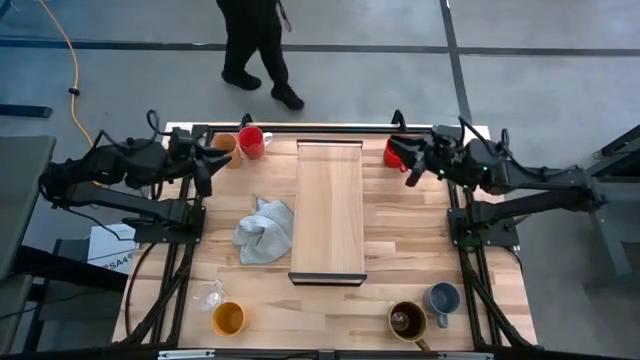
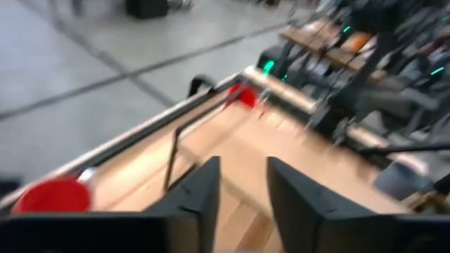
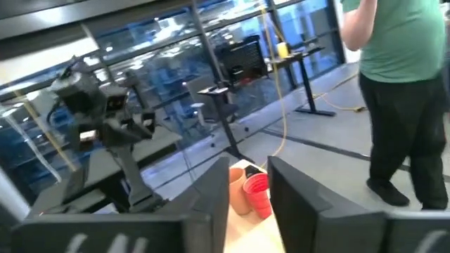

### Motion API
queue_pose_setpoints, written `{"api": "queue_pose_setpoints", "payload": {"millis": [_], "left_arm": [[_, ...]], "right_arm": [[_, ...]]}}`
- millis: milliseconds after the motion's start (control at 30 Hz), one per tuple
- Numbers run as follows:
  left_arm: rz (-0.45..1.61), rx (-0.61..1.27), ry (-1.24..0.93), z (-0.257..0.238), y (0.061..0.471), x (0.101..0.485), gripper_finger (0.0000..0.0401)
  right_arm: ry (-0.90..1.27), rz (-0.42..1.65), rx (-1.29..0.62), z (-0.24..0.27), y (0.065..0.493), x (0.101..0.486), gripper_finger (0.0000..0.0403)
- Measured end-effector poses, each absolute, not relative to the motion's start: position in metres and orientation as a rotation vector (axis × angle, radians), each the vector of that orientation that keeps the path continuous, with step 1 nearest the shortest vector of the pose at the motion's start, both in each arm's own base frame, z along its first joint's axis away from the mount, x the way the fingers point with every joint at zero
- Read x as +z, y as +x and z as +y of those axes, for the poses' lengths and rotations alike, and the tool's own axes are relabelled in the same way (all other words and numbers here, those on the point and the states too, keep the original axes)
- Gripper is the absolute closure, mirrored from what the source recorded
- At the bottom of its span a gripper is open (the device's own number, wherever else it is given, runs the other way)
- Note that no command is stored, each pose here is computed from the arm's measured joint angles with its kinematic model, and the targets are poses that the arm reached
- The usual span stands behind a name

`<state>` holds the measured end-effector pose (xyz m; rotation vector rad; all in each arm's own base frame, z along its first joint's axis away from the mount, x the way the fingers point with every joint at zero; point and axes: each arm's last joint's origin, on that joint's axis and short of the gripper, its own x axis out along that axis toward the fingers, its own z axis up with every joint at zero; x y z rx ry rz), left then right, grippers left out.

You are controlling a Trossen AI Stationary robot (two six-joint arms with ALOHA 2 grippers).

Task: Stack small to large cups/mugs on shelf
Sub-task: Put the orange cup on the shelf

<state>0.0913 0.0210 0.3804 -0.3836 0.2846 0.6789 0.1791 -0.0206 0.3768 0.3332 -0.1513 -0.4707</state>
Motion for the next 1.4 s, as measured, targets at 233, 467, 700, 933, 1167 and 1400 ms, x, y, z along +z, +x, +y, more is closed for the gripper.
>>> {"api": "queue_pose_setpoints", "payload": {"millis": [233, 467, 700, 933, 1167, 1400], "left_arm": [[0.552, 0.855, -0.469, 0.026, 0.11, 0.372, 0.0159], [0.916, 1.117, -0.482, 0.068, 0.145, 0.357, 0.0138], [1.106, 1.202, -0.608, 0.131, 0.148, 0.333, 0.0137], [1.182, 1.158, -0.815, 0.174, 0.142, 0.311, 0.0137], [1.248, 1.187, -0.857, 0.199, 0.149, 0.289, 0.0137], [1.342, 1.195, -0.86, 0.212, 0.159, 0.267, 0.0137]], "right_arm": [[0.341, -0.127, -0.486, -0.022, 0.196, 0.384, 0.0269], [0.323, -0.053, -0.495, -0.022, 0.202, 0.377, 0.0265], [0.312, -0.008, -0.481, -0.021, 0.2, 0.374, 0.0265], [0.285, 0.038, -0.465, -0.021, 0.198, 0.371, 0.0265], [0.26, 0.056, -0.426, -0.02, 0.198, 0.371, 0.0265], [0.26, 0.056, -0.425, -0.02, 0.198, 0.371, 0.0265]]}}
